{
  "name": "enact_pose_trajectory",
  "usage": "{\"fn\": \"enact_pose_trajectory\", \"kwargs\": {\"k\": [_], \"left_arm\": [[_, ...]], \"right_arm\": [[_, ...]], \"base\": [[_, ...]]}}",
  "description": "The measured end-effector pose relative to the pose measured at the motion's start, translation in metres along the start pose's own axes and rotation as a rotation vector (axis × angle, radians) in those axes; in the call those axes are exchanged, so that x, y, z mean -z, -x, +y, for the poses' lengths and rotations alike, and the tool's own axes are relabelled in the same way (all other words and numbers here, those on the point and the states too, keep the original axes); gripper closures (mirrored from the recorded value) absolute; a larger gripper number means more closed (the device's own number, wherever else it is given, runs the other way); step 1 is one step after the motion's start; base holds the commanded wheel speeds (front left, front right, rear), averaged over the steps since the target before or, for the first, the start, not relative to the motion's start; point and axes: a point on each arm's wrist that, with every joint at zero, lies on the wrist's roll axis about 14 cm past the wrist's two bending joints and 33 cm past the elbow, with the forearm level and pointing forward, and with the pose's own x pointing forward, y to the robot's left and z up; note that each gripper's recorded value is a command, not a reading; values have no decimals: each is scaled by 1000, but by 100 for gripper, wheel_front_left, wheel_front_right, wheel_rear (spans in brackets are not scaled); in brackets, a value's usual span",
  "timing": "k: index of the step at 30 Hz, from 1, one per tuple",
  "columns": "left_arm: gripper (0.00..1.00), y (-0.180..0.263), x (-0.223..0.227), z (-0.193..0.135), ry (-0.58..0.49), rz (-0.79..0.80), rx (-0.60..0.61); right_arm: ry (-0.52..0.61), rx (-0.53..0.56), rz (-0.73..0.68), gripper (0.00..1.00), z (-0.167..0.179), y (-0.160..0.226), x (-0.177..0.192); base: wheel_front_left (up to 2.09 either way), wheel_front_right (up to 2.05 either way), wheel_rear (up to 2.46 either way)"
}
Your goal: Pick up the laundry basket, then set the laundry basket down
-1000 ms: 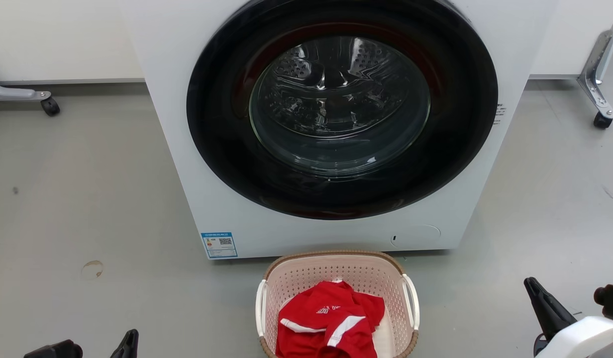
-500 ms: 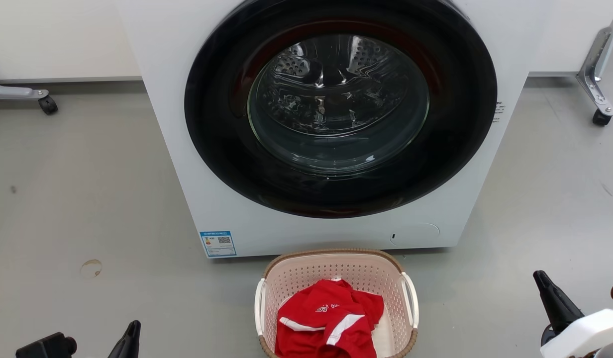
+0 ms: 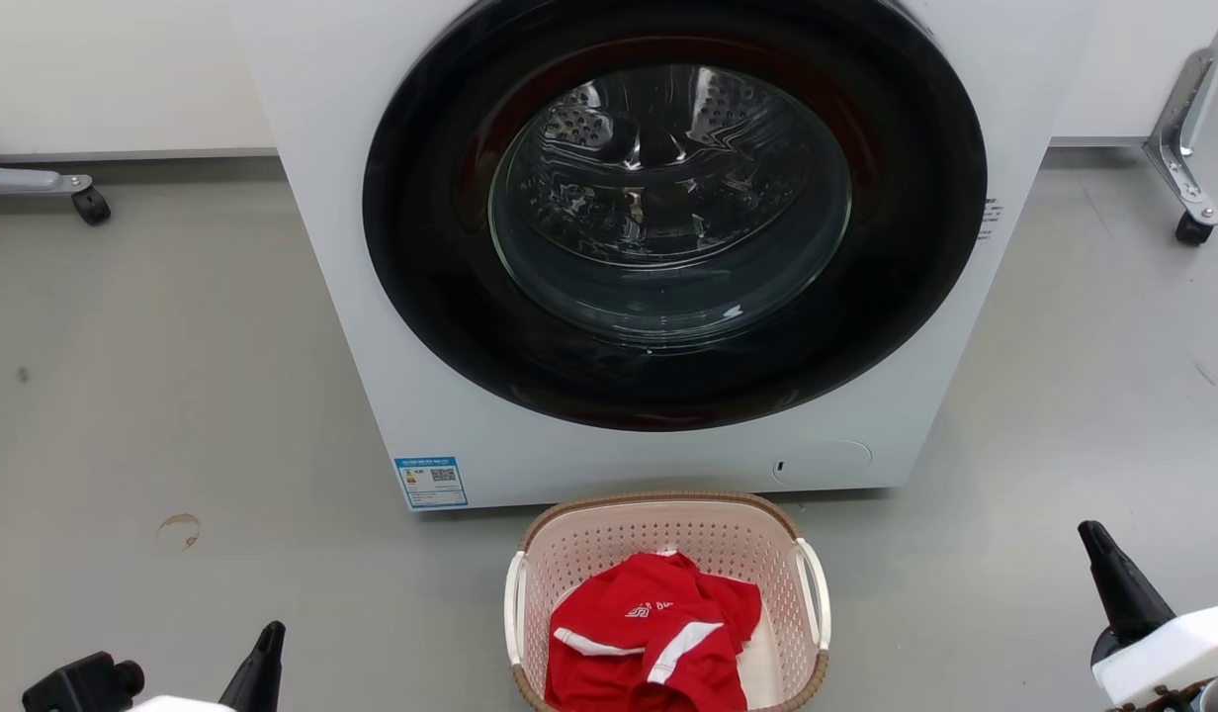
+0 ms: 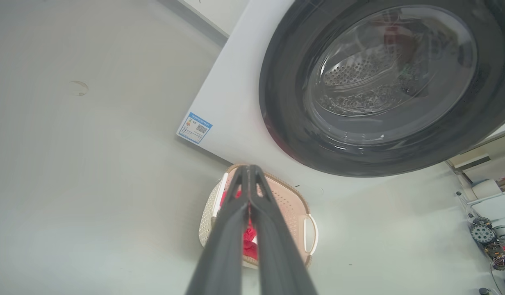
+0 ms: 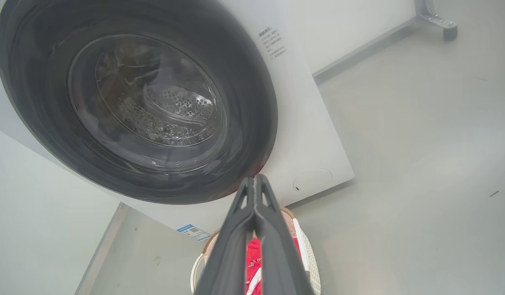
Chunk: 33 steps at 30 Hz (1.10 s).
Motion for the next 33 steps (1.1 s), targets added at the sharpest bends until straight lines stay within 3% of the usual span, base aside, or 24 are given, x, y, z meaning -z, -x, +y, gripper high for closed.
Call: {"fn": "enact_pose_trajectory", "kwargs": {"k": [33], "left_arm": [[100, -24, -14, -13, 370, -60, 81]], "right_arm": [[-334, 27, -91, 100, -15, -5, -19]], "base": [[0, 0, 0]]}}
